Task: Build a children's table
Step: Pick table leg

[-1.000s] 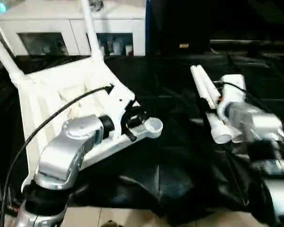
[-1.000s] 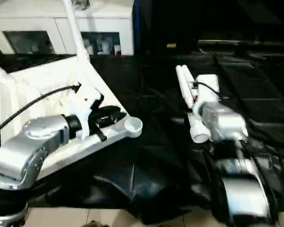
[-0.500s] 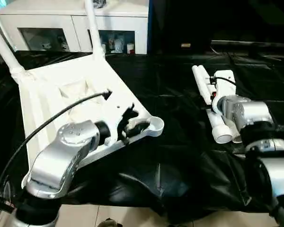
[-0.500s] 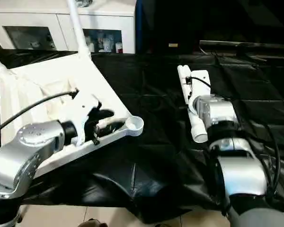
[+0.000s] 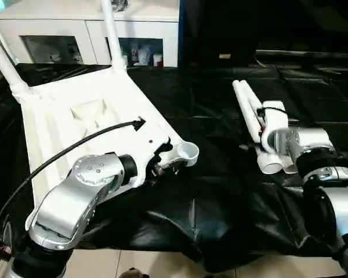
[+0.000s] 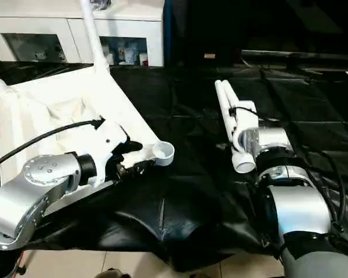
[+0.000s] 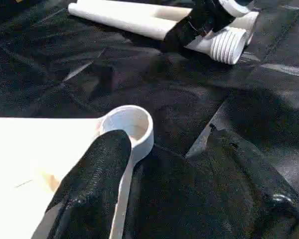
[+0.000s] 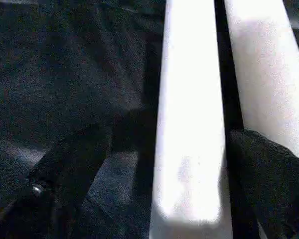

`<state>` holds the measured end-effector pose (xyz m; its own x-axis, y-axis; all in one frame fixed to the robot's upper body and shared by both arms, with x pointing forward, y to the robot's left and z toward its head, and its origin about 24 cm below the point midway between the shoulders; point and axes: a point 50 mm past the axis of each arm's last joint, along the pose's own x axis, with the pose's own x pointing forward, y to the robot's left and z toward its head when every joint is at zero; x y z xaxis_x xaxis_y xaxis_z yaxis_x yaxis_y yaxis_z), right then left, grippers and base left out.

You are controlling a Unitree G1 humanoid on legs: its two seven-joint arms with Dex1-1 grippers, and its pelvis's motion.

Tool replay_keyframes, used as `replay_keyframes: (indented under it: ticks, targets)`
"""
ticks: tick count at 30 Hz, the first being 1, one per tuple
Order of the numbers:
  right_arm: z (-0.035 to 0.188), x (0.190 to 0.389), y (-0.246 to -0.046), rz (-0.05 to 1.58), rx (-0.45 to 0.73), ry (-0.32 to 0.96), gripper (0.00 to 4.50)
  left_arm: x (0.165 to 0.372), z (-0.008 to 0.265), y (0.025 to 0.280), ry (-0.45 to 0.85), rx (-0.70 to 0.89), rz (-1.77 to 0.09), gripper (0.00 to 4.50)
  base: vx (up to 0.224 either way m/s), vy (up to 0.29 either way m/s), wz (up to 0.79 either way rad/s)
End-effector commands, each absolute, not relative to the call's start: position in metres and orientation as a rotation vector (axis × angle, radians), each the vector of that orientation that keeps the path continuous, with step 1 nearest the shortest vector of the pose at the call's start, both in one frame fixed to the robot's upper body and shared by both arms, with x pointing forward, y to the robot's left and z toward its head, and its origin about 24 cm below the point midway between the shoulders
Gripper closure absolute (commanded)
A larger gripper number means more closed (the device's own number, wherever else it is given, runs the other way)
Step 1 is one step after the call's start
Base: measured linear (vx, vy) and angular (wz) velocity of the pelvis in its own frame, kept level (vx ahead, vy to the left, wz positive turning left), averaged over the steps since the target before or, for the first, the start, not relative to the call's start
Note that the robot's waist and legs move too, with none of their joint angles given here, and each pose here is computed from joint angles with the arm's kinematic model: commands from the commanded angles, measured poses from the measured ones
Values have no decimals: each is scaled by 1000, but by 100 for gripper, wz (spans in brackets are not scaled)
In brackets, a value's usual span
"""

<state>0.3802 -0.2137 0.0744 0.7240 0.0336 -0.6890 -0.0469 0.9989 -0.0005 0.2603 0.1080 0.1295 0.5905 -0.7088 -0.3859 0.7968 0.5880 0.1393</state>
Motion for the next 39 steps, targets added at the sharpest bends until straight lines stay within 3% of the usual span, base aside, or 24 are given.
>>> replay_keyframes:
  ticks: [1, 14, 15, 17, 19, 27, 35, 39]
  targets:
    - [80, 382, -213, 58, -12, 770, 0, 259, 131, 106, 292, 323, -905, 157, 0, 0, 0]
    - [77, 379, -201, 140, 84, 844, 0, 261, 135, 103, 274, 332, -926, 157, 0, 0, 0]
    - [76, 378, -202, 138, 79, 853, 26, 261, 136, 102, 271, 333, -929, 153, 0, 0, 0]
    - [75, 378, -201, 141, 75, 862, 26, 261, 136, 101, 268, 336, -934, 153, 0, 0, 0]
    - [75, 377, -201, 146, 72, 868, 61, 262, 136, 101, 266, 340, -936, 153, 0, 0, 0]
    - [74, 376, -206, 137, 76, 879, 120, 267, 138, 97, 248, 355, -946, 153, 0, 0, 0]
    - [71, 374, -213, 98, 121, 878, 195, 276, 137, 96, 230, 389, -925, 153, 0, 0, 0]
    - [71, 373, -216, 76, 163, 859, 231, 285, 140, 95, 187, 325, -874, 153, 0, 0, 0]
